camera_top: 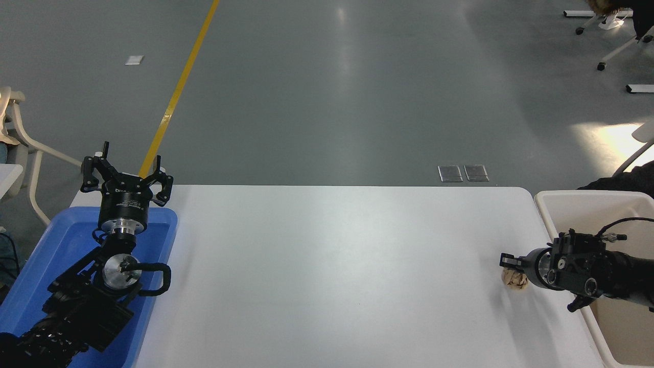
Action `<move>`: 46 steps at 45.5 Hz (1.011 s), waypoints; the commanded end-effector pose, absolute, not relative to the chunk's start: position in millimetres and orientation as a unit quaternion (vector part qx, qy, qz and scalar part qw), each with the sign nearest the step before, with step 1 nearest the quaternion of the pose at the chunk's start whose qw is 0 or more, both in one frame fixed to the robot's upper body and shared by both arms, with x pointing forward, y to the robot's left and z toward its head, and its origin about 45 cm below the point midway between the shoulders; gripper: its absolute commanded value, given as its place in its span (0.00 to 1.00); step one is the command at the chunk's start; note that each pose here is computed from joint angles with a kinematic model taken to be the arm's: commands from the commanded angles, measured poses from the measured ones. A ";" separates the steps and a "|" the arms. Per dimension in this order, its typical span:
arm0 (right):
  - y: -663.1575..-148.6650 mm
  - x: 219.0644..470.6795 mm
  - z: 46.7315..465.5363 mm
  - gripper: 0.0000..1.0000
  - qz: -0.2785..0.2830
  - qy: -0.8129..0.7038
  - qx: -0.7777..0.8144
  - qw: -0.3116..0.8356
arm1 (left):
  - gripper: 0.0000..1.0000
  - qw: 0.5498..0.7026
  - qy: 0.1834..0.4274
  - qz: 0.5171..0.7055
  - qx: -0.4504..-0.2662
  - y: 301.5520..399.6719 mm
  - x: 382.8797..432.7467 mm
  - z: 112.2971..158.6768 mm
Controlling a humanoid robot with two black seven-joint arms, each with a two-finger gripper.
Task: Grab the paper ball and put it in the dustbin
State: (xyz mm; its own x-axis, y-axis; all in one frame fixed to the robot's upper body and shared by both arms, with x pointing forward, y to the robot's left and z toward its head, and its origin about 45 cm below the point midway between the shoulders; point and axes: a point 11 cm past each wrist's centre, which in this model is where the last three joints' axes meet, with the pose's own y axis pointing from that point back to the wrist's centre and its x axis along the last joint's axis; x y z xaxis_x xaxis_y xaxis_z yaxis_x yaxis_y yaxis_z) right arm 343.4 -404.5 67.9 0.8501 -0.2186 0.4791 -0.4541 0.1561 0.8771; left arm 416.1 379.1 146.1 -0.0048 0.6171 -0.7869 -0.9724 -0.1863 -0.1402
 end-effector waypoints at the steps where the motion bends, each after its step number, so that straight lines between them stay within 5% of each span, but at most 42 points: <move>1: -424.4 351.0 121.1 0.00 0.094 -0.250 0.640 0.720 | 0.99 0.594 0.233 0.669 -0.381 378.9 416.3 146.4; 14: -429.0 348.4 253.5 0.00 0.124 -0.227 0.637 0.727 | 0.99 0.595 0.233 0.669 -0.380 378.7 416.3 146.3; 27: -380.7 345.9 380.6 0.00 0.142 -0.184 0.676 0.700 | 0.99 0.594 0.233 0.670 -0.380 379.9 415.8 146.0; 46: -372.9 345.2 409.1 0.00 0.142 -0.170 0.676 0.703 | 0.99 0.594 0.233 0.670 -0.380 379.9 415.8 146.0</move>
State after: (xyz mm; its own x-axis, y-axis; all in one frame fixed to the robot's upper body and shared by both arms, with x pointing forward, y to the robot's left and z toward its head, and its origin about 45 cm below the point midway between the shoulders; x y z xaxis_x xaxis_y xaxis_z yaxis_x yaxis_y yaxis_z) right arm 350.9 -373.5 394.1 0.8961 -0.0325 0.4427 -0.4412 0.0438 0.8963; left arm 415.8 379.8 146.0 -0.0052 0.6189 -0.7854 -0.9726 -0.1858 -0.1400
